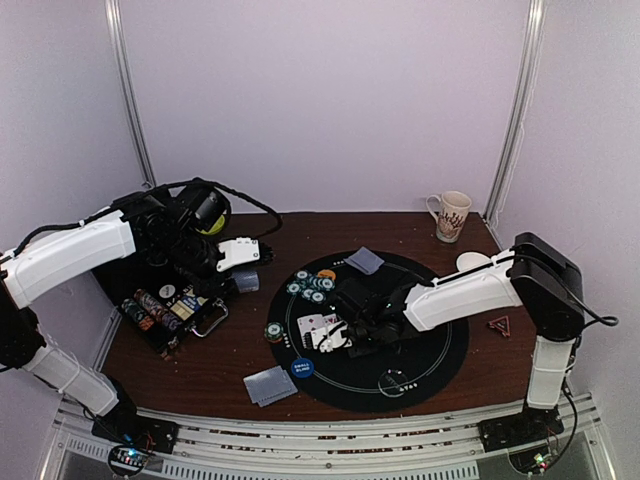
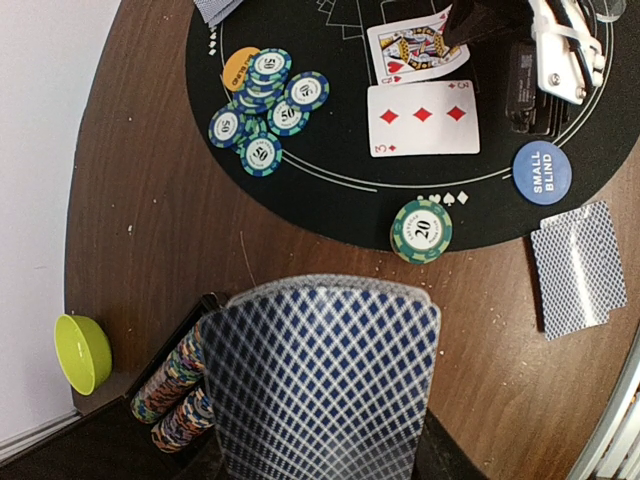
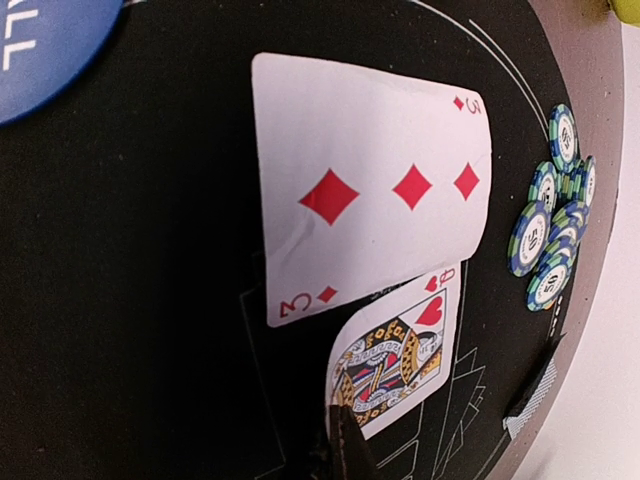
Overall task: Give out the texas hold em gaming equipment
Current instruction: Flop the poker card in the community card area, then pick up the poker card from the face-down deck piles, then flop the poker card in the community card area, then pick up the poker card from the face-down deck piles.
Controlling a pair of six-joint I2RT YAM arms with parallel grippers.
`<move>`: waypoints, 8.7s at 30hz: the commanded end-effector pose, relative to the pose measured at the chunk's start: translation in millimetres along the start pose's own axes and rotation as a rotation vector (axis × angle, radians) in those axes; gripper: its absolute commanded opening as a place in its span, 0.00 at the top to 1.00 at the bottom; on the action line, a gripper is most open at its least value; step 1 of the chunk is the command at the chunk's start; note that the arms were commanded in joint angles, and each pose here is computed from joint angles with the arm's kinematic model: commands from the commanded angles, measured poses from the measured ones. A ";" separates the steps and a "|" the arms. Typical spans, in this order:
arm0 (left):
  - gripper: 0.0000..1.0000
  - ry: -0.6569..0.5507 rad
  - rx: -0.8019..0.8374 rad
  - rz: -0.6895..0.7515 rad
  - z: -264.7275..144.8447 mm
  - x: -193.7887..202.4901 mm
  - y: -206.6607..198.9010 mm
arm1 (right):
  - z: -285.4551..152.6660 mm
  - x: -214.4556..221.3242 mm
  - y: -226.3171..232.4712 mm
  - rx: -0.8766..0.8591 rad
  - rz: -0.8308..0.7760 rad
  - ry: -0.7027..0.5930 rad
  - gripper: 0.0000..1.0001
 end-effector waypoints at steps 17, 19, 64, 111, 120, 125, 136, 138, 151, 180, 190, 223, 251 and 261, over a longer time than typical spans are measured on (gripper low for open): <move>0.54 -0.034 -0.031 0.008 -5.6 -4.1 5.5 | -5.8 -6.7 15.1 -0.064 -0.033 0.002 0.74; 0.54 -0.034 -0.031 0.009 -5.8 -3.9 5.3 | -9.9 -9.2 14.7 -0.068 -0.035 -0.006 0.72; 0.54 -0.075 -0.044 0.002 -11.0 -16.9 14.8 | -59.3 -152.5 -143.8 -0.652 1.366 -0.997 0.17; 0.54 -0.029 -0.043 0.004 -3.7 -4.1 9.0 | -135.6 25.3 -163.0 -0.035 1.019 -0.446 1.00; 0.54 -0.035 -0.041 0.007 -4.2 -5.5 9.8 | -89.8 97.5 -136.2 0.429 0.543 -0.007 1.00; 0.54 -0.035 -0.034 0.004 -3.2 -4.6 8.3 | -58.8 83.7 -111.4 0.451 0.283 0.007 1.00; 0.54 -0.039 -0.040 0.006 -5.5 -4.3 8.1 | -3.6 78.9 -32.2 0.160 -0.002 0.088 1.00; 0.54 -0.038 -0.041 0.007 -5.5 -4.2 8.1 | -1.6 78.3 -24.9 0.128 -0.021 0.085 1.00; 0.54 -0.032 -0.038 0.009 -4.3 -2.2 7.0 | 3.1 70.7 -5.8 0.025 -0.061 0.048 1.00; 0.54 -0.031 -0.040 0.008 -4.5 -1.1 8.0 | 5.5 62.0 9.4 -0.019 -0.097 0.022 1.00; 0.54 -0.034 -0.041 0.007 -6.0 0.0 7.5 | 5.2 61.8 14.8 -0.024 -0.085 0.037 1.00; 0.54 -0.067 -0.050 0.001 -12.6 -8.9 13.4 | -148.3 -42.5 -164.6 -0.360 1.346 -0.968 0.02; 0.54 -0.102 -0.048 0.000 -16.5 -16.6 16.3 | -52.3 -151.0 -149.4 -0.664 1.291 -0.924 0.12; 0.54 -0.103 -0.060 0.006 -18.3 -14.0 15.2 | -64.0 -132.8 -155.7 -0.509 1.271 -0.831 0.42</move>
Point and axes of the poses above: each gripper's point midway between its finger pads, its own z axis out along the fingers, its own y axis along the line the jaws close on, x = y × z, the point moved 5 cm from there along -z, back along the fingers, and after that the axes turned 1 degree about z, right-handed, at the moved point
